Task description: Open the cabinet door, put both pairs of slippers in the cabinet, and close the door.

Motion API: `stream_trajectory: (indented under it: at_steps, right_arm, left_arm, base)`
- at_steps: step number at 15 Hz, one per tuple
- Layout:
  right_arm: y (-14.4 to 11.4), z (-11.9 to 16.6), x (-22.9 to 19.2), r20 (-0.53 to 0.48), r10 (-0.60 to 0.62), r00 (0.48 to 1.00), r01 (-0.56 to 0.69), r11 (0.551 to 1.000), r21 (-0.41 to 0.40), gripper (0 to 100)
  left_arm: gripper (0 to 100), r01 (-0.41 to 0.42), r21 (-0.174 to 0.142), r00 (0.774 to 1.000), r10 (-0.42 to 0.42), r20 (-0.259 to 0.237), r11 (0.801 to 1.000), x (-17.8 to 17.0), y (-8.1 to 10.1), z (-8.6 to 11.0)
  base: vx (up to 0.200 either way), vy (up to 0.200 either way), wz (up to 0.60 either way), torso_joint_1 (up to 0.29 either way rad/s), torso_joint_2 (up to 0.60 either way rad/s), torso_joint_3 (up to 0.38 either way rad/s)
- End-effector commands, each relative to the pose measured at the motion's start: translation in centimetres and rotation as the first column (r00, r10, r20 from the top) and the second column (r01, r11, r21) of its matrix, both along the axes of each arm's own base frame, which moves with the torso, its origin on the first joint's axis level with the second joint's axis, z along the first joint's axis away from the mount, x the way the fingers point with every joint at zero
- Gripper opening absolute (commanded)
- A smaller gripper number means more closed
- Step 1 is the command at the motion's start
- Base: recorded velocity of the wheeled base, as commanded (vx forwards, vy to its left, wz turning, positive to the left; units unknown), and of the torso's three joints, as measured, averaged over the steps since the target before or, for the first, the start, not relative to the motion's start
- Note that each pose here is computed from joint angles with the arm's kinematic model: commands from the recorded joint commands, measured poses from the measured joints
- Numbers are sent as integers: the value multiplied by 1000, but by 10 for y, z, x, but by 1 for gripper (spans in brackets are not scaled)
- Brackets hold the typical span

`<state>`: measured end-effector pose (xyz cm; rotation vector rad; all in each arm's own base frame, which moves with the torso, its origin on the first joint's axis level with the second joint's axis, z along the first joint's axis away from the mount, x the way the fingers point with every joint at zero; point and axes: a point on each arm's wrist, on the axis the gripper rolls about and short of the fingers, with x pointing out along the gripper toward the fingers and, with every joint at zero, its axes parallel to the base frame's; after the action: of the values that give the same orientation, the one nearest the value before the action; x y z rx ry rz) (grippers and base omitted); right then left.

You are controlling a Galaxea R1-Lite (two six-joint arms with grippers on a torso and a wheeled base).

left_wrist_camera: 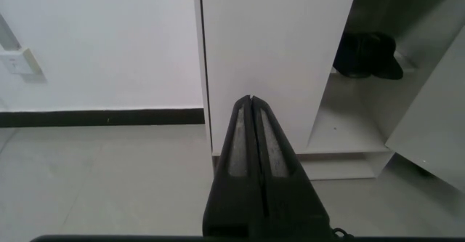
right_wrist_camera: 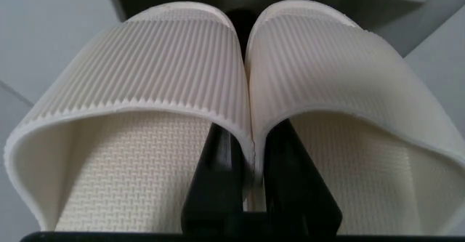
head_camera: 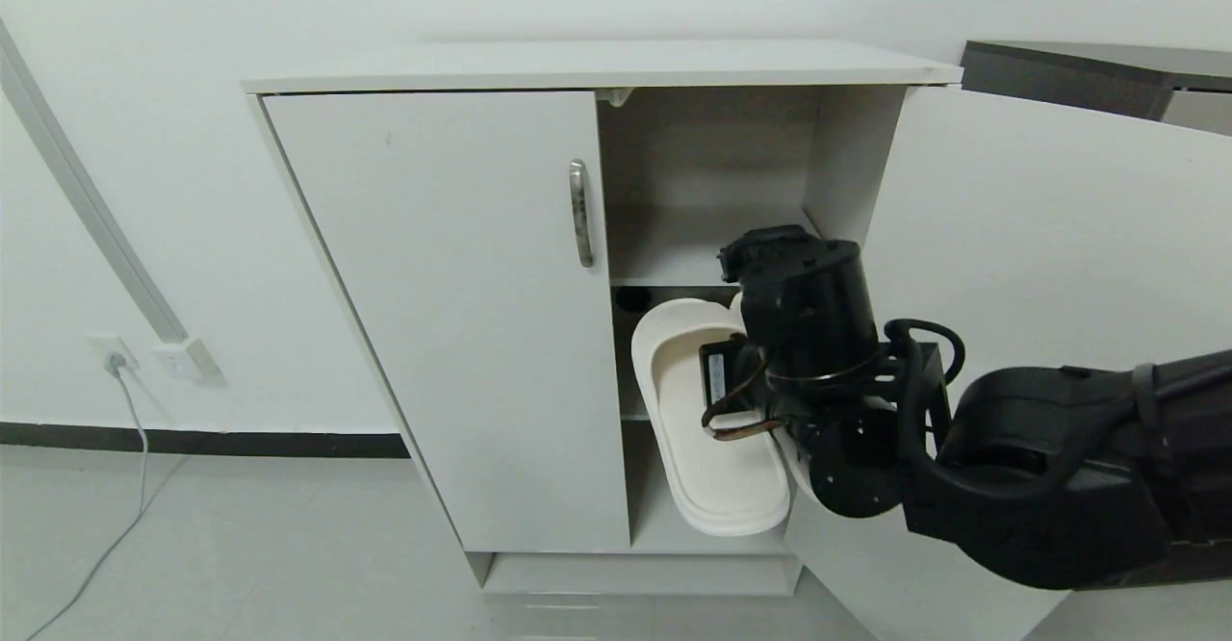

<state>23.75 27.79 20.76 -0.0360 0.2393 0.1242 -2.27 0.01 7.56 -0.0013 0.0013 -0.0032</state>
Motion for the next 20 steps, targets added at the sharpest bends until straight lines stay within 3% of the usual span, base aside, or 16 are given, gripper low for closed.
stream_trajectory:
  at_steps: [1, 10, 20]
  right_arm:
    - [2, 13, 12, 9, -38, 999, 37, 999, 33, 0]
    - [2, 16, 15, 13, -46, 999, 46, 998, 36, 0]
    - [1, 17, 15, 16, -48, 999, 47, 998, 38, 0]
  left_arm:
    - [0, 0, 0, 1000, 0, 0, 1000, 0, 0, 0]
    - [0, 1, 0, 1000, -1, 1, 1000, 0, 0, 0]
    - [0, 1, 1, 1000, -1, 0, 1000, 0, 0, 0]
  base:
    - [0, 0, 0, 0, 0, 0]
    - [0, 0, 0, 0, 0, 0]
    - [200, 0, 0, 2, 2, 4]
